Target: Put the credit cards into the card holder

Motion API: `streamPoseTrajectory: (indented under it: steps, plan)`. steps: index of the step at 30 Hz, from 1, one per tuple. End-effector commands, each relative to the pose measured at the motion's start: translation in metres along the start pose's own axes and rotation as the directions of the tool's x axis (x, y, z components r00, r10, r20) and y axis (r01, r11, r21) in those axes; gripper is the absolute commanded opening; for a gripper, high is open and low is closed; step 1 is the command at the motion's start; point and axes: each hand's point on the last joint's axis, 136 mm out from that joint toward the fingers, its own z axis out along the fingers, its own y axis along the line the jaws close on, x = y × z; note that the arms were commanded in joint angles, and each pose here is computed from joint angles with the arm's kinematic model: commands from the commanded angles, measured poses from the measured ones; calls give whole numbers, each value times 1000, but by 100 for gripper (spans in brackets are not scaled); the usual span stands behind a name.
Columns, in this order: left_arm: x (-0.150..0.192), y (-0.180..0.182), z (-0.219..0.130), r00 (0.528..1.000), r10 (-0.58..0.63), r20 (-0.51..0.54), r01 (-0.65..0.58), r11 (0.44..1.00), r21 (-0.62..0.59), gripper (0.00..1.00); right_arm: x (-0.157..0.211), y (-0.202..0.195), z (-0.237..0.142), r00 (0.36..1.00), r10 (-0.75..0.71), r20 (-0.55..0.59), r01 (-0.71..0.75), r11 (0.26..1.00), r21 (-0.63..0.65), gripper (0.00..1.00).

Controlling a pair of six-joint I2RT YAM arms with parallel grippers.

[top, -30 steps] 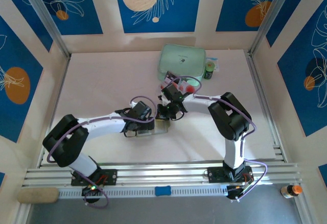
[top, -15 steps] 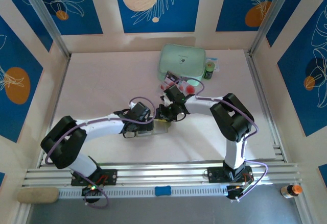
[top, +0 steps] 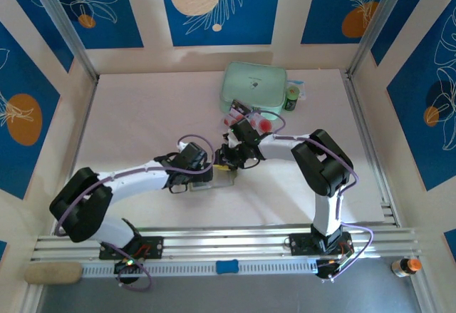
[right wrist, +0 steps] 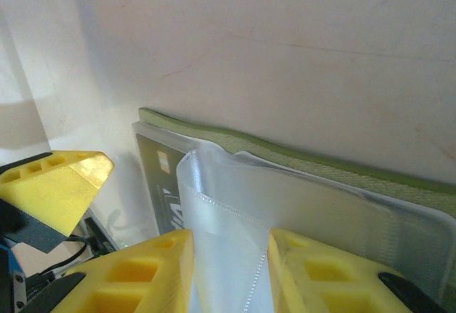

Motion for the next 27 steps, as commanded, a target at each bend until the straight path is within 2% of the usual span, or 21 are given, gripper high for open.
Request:
streamPoseTrajectory:
  steps: [1,8,14,22,27]
  plan:
    - [-1,7,-12,1000,-2,26,2,1000,-20,100,6,20,-8,1000,4,-22,-5,998,-67,33]
    - [-11,20,-35,994,-30,104,33,999,-27,100,12,45,-9,999,-26,-27,23,995,-95,35]
    - [-15,31,-52,986,-52,156,58,998,-32,100,20,61,10,997,-56,-60,51,995,-88,39]
    - [-16,42,-63,980,-68,187,77,996,-41,100,27,61,49,992,-53,-113,47,997,-59,40]
    - [-15,46,-65,979,-75,191,84,996,-40,100,27,59,56,991,-46,-129,38,997,-64,40]
